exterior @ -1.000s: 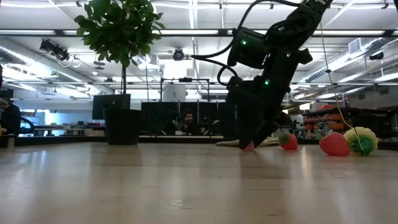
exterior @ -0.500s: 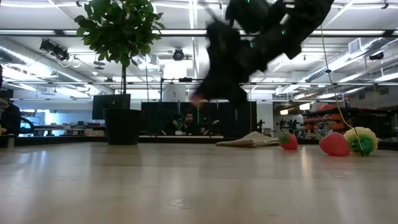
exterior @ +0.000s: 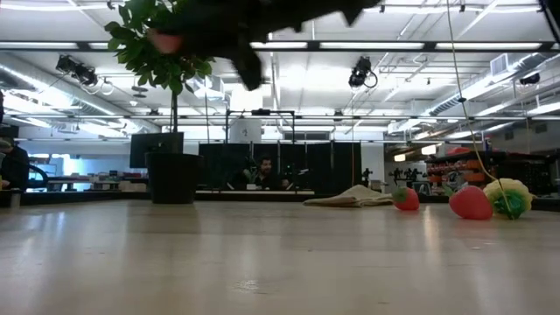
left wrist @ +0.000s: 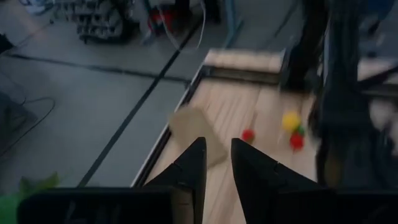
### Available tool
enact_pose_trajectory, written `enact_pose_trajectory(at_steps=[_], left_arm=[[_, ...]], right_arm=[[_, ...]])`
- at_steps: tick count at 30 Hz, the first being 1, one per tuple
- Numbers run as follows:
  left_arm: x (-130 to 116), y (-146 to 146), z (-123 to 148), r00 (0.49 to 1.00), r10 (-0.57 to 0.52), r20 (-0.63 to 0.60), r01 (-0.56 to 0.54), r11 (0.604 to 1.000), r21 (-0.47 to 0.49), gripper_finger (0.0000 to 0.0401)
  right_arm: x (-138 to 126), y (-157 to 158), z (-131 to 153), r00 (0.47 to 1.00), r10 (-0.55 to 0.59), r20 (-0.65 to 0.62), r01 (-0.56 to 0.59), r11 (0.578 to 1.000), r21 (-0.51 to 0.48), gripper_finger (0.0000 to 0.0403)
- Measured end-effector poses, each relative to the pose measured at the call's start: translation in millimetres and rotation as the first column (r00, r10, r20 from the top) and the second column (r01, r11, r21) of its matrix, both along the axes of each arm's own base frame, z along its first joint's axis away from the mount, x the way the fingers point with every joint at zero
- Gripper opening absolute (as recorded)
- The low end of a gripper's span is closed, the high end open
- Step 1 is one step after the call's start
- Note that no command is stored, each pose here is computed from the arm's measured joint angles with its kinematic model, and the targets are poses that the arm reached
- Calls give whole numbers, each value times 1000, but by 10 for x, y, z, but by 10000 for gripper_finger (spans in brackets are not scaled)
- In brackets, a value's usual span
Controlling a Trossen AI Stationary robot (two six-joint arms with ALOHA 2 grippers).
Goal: Pick and placing Produce into tupperware
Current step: Put the pink peach into the blue bin
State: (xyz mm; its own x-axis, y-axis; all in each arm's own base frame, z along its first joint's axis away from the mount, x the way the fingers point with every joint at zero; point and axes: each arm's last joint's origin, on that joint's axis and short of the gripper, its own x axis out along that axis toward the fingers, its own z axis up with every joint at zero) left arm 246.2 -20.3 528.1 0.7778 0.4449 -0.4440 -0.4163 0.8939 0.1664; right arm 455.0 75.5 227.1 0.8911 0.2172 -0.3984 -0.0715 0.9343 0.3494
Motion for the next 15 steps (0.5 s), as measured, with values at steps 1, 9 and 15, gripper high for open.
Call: enact_pose_trajectory(at_steps=[1, 9, 15], left_arm=[[-23, 2, 27, 1000, -2, 23, 2, 1000, -3, 83], [-115, 13, 72, 999, 5, 47, -4, 1000, -17, 77], [-116, 13, 70, 999, 7, 47, -6, 1000, -21, 79]], right_arm=[[88, 33, -31, 1000, 20, -15, -20, 1000, -13, 63], [645, 329, -155, 991, 136, 15, -136, 990, -31, 63], [864, 527, -310, 979, 200, 44, -198, 979, -37, 63]])
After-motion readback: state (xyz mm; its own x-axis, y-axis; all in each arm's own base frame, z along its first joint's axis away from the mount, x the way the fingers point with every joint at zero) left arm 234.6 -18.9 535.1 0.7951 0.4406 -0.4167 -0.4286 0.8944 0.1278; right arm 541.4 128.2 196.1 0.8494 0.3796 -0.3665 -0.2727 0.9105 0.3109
